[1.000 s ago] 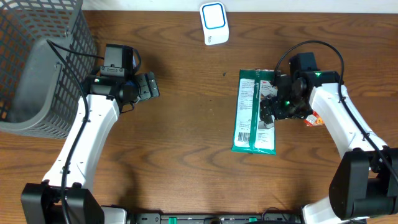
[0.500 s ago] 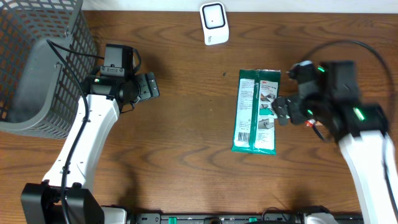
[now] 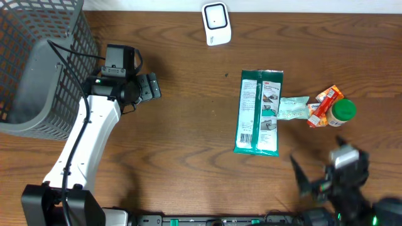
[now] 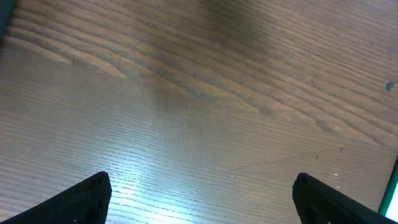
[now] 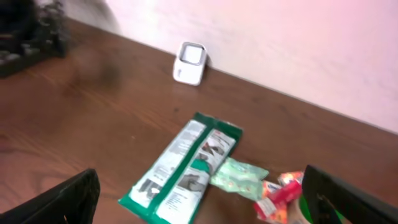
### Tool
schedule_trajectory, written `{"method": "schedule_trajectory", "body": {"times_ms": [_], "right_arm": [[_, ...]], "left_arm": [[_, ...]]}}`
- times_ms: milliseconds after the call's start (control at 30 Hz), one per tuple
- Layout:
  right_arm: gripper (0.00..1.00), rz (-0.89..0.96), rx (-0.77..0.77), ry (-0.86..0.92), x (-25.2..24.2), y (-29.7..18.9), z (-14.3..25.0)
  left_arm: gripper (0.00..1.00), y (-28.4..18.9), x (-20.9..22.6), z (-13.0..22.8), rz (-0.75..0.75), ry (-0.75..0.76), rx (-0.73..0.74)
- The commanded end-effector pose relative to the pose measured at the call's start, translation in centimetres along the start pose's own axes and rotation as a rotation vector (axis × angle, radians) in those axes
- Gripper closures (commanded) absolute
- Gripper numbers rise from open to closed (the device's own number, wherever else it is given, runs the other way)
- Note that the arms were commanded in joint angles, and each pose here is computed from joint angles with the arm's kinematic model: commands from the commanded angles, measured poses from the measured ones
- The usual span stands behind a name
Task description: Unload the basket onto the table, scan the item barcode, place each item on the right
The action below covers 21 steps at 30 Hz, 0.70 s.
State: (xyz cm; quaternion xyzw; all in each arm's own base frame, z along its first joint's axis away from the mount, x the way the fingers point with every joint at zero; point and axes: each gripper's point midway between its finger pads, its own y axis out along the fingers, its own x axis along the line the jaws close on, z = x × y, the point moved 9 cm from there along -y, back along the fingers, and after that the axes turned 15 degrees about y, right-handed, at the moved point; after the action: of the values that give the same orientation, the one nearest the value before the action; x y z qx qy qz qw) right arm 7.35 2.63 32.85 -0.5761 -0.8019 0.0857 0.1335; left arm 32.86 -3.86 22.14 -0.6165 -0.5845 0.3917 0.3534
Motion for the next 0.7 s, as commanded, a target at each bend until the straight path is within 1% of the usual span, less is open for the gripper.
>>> {"method": "schedule_trajectory", "body": {"times_ms": [0,200,267,367,467,633,667], "right_arm": [[0.01,-0.023,-0.023,-0.008,0.0,-0.3,2.5],[0.01,-0.03,-0.097,-0.001,-0.4,0.8,5.1],[0.01,-0.031,-0.12,-0.005,-0.5,1.9,5.2],[0.01,-0.036,-0.2,-0.017,-0.7,3.4,4.8],[0.01,-0.042,-0.331,-0.035,-0.9,4.6,4.0],[0.01,-0.039,-0.627,-0.074,-1.3,5.9,2.8],[0.01,-0.034,-0.659,-0.076,-1.3,6.0,2.8]], "left_arm": [[0.06,-0.2,0.1,-0.1,-0.012,-0.006,-0.007],[0.06,-0.2,0.1,-0.1,-0.012,-0.006,-0.007],[0.06,-0.2,0.1,-0.1,-0.012,-0.006,-0.007],[0.06,-0.2,0.1,-0.1,-0.012,-0.006,-0.007],[0.06,-0.2,0.1,-0.1,-0.013,-0.006,-0.007],[0.06,-0.2,0.1,-0.1,-0.012,-0.006,-0.007],[0.06,-0.2,0.1,-0.1,-0.012,-0.006,-0.007]]}}
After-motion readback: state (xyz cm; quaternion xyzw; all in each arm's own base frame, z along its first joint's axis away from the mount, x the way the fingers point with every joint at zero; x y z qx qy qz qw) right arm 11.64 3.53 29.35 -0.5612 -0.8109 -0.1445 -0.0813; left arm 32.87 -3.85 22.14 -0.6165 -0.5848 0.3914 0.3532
